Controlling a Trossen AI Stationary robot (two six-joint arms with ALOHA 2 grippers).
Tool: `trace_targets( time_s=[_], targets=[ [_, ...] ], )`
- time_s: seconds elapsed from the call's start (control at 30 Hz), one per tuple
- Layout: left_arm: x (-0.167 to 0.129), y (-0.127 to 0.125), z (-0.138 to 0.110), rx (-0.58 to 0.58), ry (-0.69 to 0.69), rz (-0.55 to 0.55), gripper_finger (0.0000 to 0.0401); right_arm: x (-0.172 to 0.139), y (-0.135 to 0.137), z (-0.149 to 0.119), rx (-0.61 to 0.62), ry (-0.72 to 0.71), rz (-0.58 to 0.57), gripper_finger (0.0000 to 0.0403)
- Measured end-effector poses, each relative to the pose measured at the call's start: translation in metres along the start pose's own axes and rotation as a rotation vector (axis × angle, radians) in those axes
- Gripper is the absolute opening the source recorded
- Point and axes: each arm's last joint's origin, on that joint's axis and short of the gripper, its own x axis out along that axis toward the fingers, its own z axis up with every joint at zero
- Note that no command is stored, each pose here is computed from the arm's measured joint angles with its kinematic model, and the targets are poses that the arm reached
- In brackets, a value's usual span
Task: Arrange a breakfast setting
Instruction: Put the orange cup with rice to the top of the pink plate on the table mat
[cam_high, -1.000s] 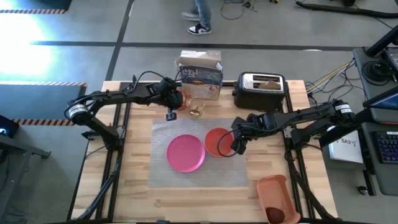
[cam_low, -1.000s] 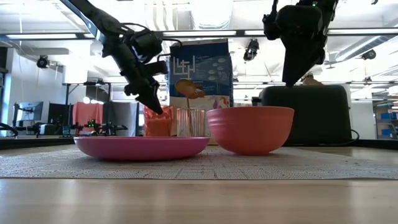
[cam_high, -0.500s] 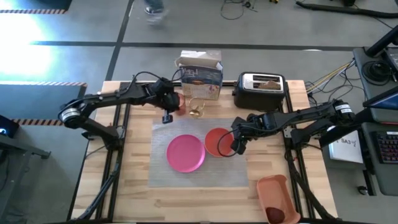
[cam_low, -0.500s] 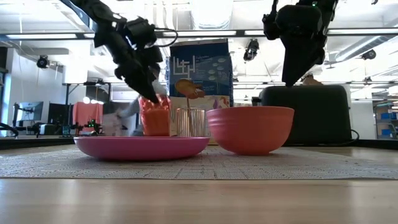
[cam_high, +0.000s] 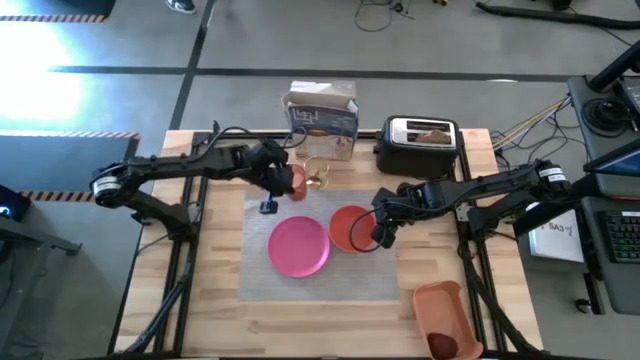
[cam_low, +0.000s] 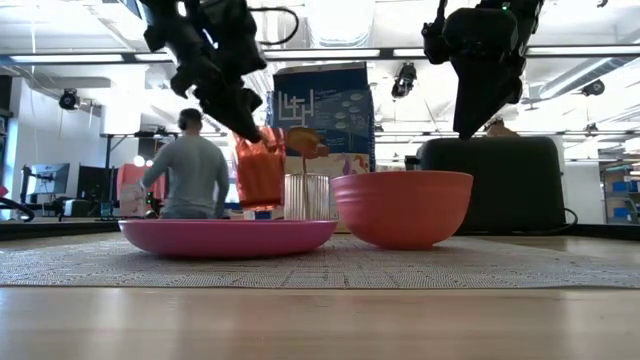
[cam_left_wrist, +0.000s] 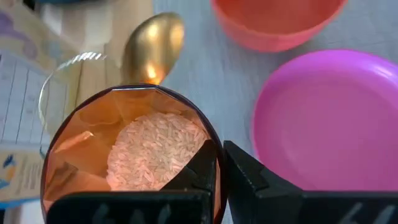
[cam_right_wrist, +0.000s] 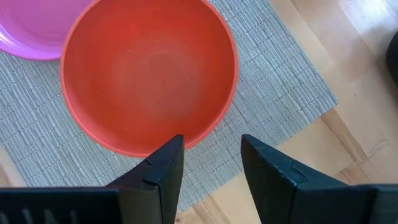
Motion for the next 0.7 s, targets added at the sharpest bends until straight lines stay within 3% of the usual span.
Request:
trace_targets(
  time_s=[0.37, 0.7],
  targets=[
    [0.004, -0.030, 0.017, 0.092, -0.019, -0.070, 0.0002, 0.000, 0.000, 0.000, 0.000, -0.001, 0.001, 0.0151],
    [0.017, -0.030, 0.023, 0.135, -0.055, -0.053, 0.0002, 0.000, 0.000, 0.000, 0.000, -0.002, 0.001, 0.0151]
  ],
)
